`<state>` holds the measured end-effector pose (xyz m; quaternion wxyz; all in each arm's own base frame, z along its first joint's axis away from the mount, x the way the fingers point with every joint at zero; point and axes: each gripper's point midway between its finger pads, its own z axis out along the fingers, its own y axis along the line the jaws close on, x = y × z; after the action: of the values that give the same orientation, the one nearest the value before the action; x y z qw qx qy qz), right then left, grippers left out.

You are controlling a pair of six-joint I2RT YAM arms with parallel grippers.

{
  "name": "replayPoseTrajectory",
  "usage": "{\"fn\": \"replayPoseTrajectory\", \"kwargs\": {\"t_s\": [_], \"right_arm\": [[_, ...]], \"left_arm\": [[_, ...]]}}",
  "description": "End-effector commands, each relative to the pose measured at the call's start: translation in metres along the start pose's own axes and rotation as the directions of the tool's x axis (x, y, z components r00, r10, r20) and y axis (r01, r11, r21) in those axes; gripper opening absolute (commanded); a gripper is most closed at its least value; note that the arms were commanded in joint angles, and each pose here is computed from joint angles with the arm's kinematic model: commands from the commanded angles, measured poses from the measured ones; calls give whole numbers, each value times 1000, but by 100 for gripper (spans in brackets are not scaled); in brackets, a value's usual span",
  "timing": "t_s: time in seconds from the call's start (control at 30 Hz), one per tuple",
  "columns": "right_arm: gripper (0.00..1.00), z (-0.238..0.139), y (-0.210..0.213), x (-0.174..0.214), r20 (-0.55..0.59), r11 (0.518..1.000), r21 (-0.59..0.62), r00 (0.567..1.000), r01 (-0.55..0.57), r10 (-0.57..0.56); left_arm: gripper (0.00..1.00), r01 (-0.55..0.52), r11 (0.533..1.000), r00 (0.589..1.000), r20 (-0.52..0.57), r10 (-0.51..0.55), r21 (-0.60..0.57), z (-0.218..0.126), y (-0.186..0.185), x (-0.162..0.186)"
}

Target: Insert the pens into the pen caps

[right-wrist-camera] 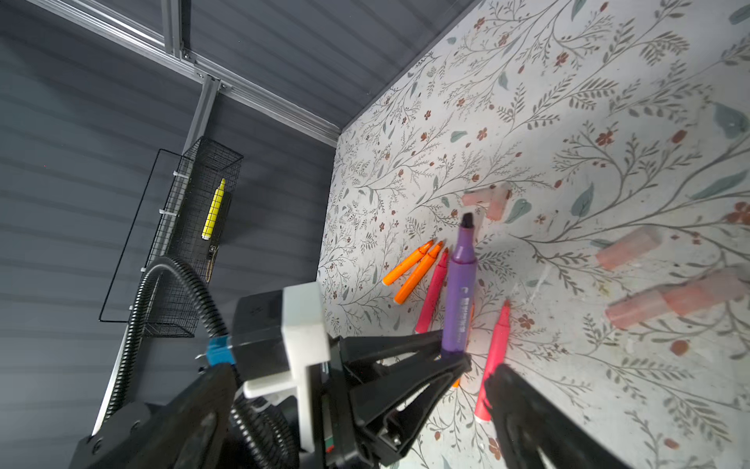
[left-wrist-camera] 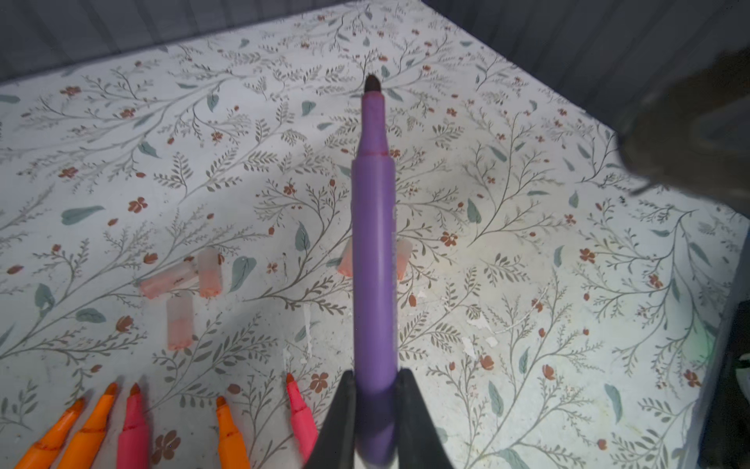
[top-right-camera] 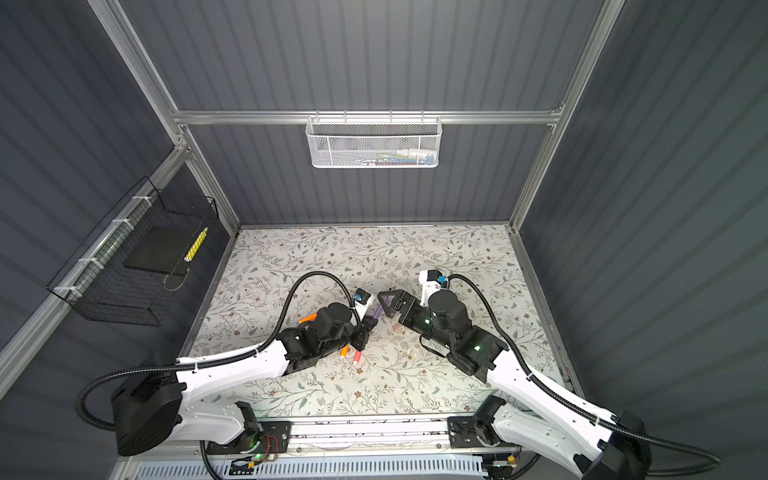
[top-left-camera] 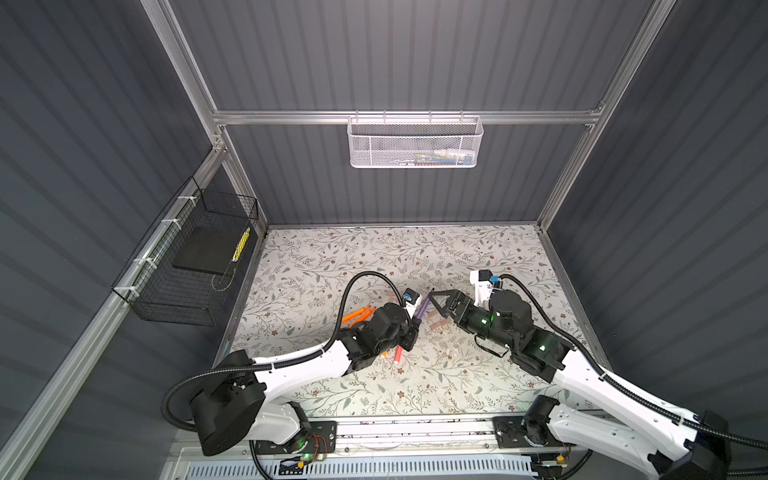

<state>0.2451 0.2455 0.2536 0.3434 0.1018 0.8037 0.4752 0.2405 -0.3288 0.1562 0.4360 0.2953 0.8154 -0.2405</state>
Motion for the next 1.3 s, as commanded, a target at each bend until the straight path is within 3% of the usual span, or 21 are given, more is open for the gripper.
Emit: {"fn": "replayPoseTrajectory", "kwargs": {"t_s": [0.0,0.17,0.37,0.5,0.57,0.93,1.07,1.27], "right_arm": [[99,-3,10,-1,-12,1000,-12,1000,12,-12],[99,-17,-4,-8,29,998,43,999,40,-42],[99,-37,-19,-14,125,997,19,989,81,-83],[96,-38,-15,-13,193,984,-90,972,152,-133],[91,-36,-20,-13,211,984,-82,967,161,-141],[82,19,-19,-1,92,986,-61,984,158,-152],[75,26,-22,-2,102,987,-54,985,149,-143],[52,29,-30,-5,121,992,-13,985,126,-124]], "left_arm": [[0,-28,1000,998,50,28,2,-2,-1,-11],[0,-31,999,998,50,29,39,2,-8,-9],[0,-49,996,996,72,44,78,1,-14,-10],[0,-52,991,996,76,43,124,-2,-22,-10],[0,-49,989,996,87,37,143,-4,-25,-11],[0,-48,973,997,74,32,224,-5,-40,-12],[0,-49,970,996,78,32,236,-7,-42,-12],[0,-53,972,996,80,35,231,-8,-41,-13]]}}
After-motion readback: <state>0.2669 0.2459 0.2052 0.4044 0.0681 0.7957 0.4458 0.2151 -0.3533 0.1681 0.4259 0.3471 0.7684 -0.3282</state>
